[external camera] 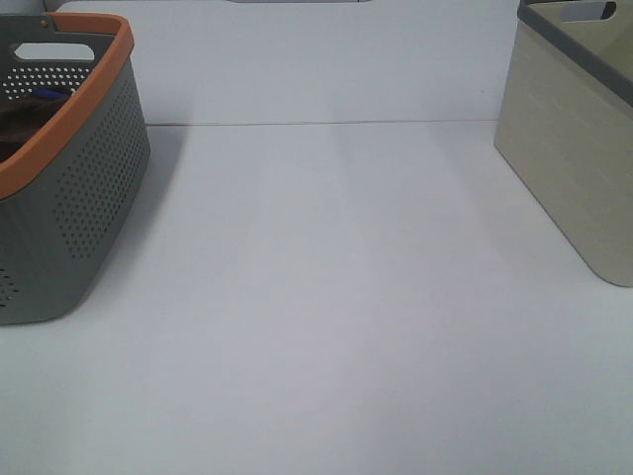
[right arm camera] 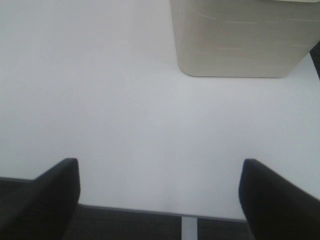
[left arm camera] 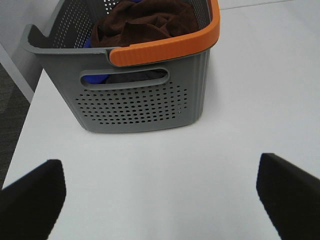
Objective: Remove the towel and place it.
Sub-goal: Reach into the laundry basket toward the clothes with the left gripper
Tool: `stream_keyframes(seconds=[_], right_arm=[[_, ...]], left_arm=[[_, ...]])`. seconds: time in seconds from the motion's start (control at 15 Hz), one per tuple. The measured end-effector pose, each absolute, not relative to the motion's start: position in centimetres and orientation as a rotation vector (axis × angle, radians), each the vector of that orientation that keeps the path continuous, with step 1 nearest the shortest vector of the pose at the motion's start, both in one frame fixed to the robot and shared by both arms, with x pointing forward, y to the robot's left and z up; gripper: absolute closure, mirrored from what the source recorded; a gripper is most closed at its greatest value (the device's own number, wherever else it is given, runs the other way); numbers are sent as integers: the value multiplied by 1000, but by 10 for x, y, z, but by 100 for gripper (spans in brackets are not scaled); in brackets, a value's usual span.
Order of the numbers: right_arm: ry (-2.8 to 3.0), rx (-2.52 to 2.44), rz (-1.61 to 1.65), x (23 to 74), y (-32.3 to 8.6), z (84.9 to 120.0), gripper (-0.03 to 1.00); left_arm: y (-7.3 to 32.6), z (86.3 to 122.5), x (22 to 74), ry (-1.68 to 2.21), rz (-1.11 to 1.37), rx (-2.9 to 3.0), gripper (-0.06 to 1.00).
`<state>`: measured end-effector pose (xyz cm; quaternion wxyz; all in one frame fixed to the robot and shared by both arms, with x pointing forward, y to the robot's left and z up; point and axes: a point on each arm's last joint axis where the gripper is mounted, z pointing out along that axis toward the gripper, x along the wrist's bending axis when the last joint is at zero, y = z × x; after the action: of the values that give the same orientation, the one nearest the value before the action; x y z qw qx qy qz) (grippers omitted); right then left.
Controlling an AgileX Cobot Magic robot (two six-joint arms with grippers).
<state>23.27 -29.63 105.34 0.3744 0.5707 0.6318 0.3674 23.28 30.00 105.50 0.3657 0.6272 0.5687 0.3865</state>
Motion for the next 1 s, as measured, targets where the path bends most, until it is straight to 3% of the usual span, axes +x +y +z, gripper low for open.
stream_keyframes(seconds=[1.0], right_arm=[[1618,1461,941,233,-296,1053,21]], left_arm=[[301,1055,233,1465,1015,1621,-5]])
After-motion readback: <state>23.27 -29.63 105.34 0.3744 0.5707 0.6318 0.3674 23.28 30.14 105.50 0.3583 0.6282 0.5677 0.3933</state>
